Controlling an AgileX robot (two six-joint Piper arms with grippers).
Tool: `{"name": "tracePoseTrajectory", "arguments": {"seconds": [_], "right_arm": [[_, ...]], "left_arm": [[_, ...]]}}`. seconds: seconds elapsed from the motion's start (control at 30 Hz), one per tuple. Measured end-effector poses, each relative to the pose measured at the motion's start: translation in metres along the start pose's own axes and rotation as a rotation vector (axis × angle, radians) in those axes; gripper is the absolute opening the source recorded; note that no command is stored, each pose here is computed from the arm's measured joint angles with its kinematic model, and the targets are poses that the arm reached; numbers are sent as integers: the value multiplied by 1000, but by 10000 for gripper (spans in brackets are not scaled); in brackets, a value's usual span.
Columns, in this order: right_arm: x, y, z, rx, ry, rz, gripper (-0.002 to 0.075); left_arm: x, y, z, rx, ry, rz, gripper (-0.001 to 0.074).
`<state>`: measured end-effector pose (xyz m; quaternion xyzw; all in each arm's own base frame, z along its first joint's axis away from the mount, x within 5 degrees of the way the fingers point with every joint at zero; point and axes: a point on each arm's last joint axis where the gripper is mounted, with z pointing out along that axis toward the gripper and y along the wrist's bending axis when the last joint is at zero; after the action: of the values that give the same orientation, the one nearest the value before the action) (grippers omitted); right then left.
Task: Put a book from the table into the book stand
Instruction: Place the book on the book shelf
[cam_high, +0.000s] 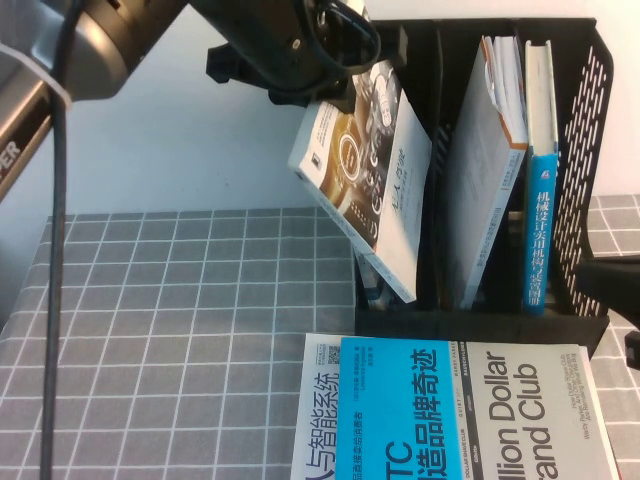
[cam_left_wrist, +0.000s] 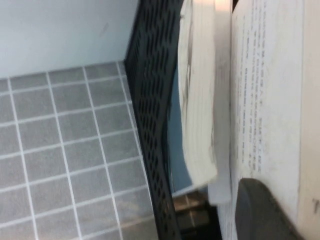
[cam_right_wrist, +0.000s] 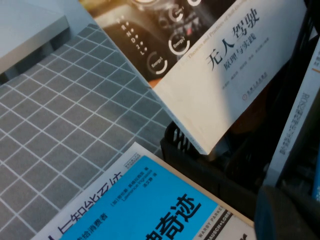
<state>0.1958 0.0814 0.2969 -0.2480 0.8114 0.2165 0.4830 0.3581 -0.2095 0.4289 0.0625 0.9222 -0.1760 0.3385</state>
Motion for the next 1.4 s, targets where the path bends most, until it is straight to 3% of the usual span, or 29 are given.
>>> {"name": "tracePoseTrajectory", "arguments": {"seconds": [0.23, 0.57, 0.97, 1.4], "right_arm": [[0, 1, 0, -7, -1, 11, -3], [1, 2, 0, -27, 7, 22, -3], [1, 3, 0, -28, 6, 27, -3], [1, 5, 0, -52, 14, 32, -3]], "left_arm": [[-10, -2, -1, -16, -102, 8, 99], [-7, -7, -4, -60, -94, 1, 99], [-23, -22, -42, -35, -253, 17, 99], [-7, -32, 49, -48, -107, 65, 99]]}}
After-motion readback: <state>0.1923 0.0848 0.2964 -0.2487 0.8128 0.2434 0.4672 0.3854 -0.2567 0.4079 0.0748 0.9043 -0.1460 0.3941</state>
